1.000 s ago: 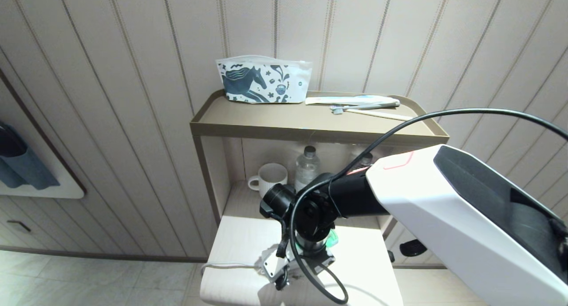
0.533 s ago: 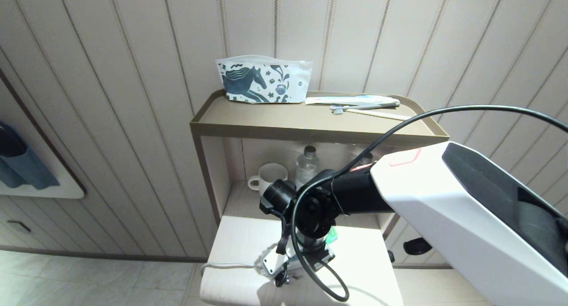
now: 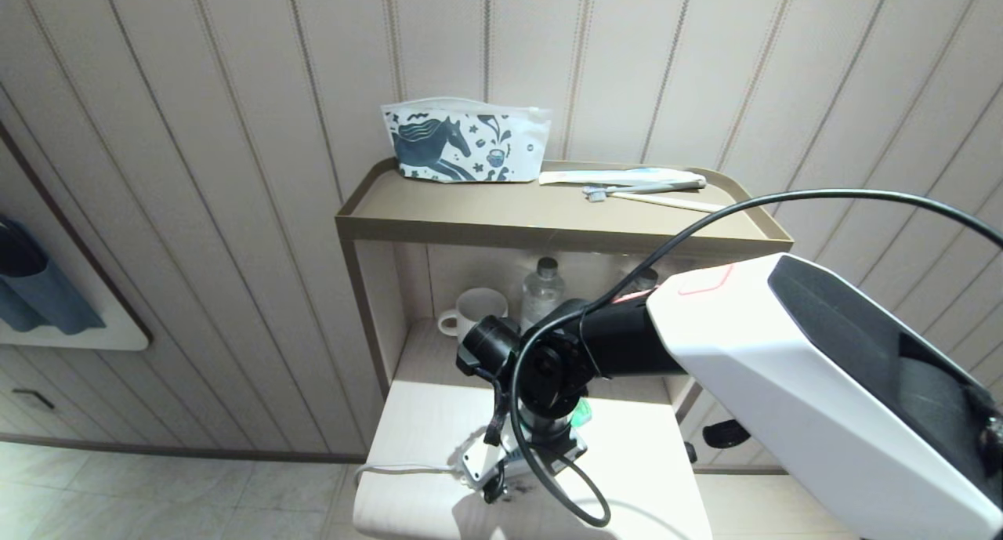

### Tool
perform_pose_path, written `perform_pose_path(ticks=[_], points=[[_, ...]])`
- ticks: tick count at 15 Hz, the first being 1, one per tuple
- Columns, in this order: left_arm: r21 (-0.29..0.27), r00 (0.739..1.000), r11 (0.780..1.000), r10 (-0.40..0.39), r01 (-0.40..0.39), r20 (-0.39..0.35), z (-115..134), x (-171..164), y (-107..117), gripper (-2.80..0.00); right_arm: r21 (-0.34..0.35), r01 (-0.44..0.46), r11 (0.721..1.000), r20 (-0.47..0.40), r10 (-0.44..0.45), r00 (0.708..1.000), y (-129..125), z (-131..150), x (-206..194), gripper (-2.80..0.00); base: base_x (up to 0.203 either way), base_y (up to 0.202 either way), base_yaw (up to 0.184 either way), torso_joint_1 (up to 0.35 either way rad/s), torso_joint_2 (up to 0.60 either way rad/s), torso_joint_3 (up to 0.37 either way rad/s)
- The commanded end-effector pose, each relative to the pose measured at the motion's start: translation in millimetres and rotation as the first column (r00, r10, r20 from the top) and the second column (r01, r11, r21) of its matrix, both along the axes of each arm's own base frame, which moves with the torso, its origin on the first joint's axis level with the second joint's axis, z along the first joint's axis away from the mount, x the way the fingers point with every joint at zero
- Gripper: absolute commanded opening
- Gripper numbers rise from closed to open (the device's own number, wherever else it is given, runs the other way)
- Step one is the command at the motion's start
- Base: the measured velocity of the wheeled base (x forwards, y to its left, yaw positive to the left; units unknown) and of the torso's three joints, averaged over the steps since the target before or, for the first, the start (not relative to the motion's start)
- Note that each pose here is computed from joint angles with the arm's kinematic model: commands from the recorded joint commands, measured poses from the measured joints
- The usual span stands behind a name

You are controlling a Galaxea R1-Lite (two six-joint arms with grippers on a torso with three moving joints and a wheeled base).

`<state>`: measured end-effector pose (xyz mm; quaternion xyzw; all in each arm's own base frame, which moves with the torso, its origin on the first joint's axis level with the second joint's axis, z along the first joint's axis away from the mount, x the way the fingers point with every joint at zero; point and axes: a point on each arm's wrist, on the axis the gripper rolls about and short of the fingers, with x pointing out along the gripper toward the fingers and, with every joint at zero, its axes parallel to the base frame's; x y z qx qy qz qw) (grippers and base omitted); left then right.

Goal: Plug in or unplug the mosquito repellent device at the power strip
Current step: Insert the plug into the socket

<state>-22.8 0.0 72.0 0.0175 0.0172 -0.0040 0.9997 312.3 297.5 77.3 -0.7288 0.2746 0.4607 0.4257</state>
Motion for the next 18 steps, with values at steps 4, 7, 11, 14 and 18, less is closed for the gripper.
perform_pose_path(ticks=[4,7,11,14,18], points=[[0.000,1.000,1.000,0.000,0.000,0.001,0.0,0.0,0.0,-2.80,-0.023,-0.001,1.000,-0.018,0.001,1.000,-3.3,-6.4,0.8,-2.80,0.000,0.000,0.000,0.000,0.00,0.000],[0.000,1.000,1.000,0.000,0.000,0.001,0.0,0.0,0.0,-2.80,-0.027,0.000,1.000,-0.022,0.000,1.000,-3.5,-8.5,1.0,-2.80,0.000,0.000,0.000,0.000,0.00,0.000],[0.000,1.000,1.000,0.000,0.000,0.001,0.0,0.0,0.0,-2.80,-0.033,0.000,0.999,-0.029,-0.001,1.000,-3.3,-12.9,1.8,-2.80,0.000,0.000,0.000,0.000,0.00,0.000],[0.000,1.000,1.000,0.000,0.000,0.001,0.0,0.0,0.0,-2.80,-0.051,-0.014,0.999,-0.036,0.012,0.999,-2.6,-17.9,1.8,-2.80,0.000,0.000,0.000,0.000,0.00,0.000],[0.000,1.000,1.000,0.000,0.000,0.001,0.0,0.0,0.0,-2.80,-0.076,-0.038,0.996,-0.030,0.036,0.999,-3.1,-18.8,2.5,-2.80,0.000,0.000,0.000,0.000,0.00,0.000]])
